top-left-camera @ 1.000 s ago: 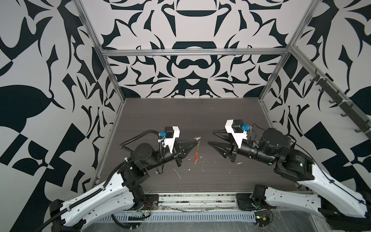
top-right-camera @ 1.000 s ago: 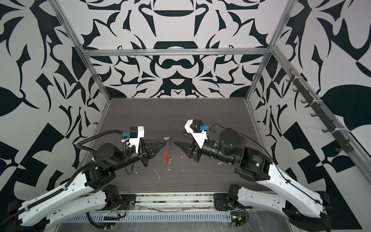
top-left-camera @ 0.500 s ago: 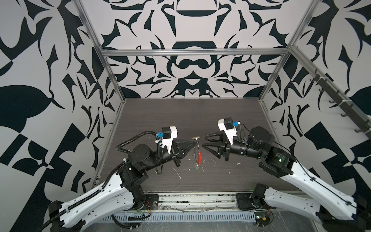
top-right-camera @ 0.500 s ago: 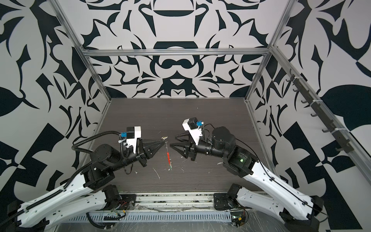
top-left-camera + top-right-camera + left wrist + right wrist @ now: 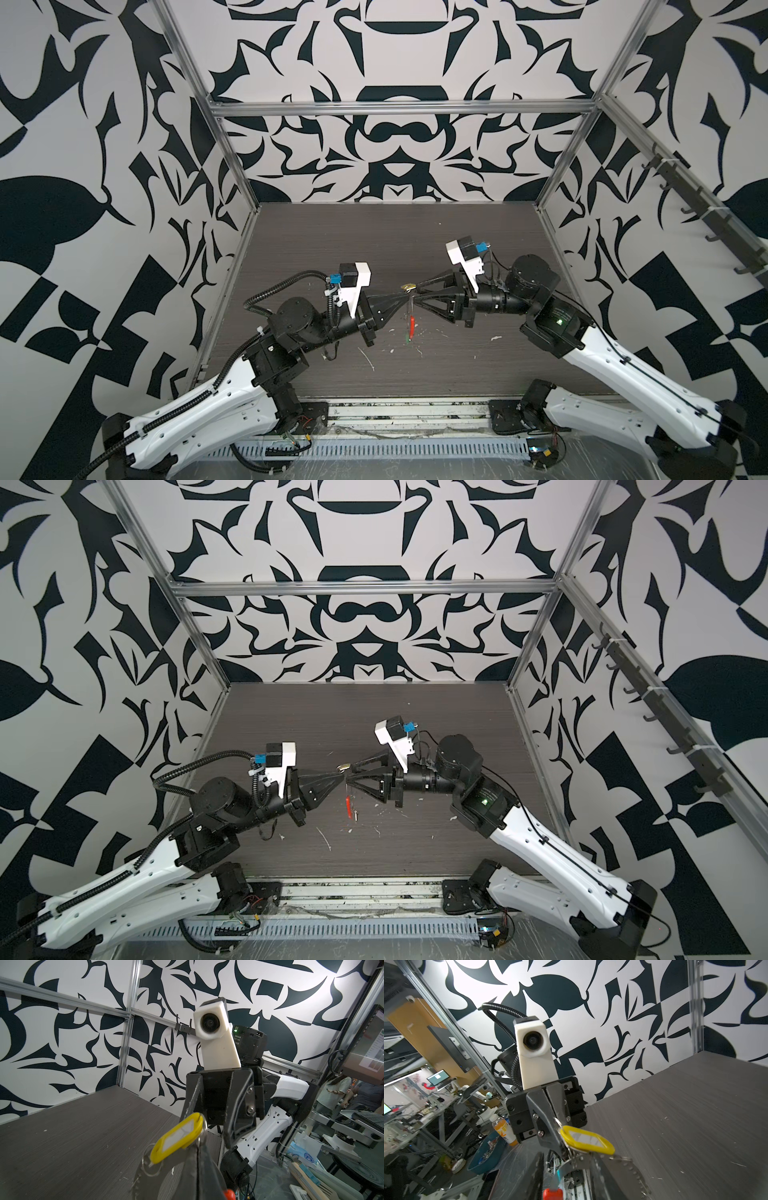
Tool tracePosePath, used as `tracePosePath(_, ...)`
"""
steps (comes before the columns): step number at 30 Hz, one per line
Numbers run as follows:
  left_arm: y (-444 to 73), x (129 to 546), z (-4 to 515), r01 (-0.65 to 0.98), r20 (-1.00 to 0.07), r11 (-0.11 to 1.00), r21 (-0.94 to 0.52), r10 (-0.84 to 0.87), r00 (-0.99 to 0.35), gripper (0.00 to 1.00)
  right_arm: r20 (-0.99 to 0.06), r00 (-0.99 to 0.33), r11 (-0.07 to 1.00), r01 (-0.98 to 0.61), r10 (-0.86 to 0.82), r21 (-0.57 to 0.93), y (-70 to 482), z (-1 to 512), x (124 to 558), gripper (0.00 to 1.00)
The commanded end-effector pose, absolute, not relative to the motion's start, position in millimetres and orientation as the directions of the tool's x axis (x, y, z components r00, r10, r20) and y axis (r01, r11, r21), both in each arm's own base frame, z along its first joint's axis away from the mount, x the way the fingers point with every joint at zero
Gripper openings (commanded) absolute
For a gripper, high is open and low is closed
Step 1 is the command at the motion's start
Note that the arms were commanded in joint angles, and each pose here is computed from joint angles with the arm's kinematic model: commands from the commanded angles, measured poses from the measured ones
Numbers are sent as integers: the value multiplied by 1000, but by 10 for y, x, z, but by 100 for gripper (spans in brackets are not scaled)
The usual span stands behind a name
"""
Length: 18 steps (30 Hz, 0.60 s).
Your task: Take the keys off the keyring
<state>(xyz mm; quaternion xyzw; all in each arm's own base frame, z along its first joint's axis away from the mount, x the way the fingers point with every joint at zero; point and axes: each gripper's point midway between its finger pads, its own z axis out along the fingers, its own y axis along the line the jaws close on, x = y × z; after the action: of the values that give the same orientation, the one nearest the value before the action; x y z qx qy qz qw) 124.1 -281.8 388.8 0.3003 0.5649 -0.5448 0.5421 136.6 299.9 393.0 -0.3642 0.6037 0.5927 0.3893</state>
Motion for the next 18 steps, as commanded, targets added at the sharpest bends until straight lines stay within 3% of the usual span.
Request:
tracePosePath(1,-2779,1240,3958,932,-931,220,-289,-290,-220,0,-915,-400,-23,-917,57,399,2987,4099,1304,32)
tracePosePath(18,-2802,1265,3925,927,-930,225,-301,-282,-234,0,-915,-399,5,-917,62,400,2975,4130,1342,10)
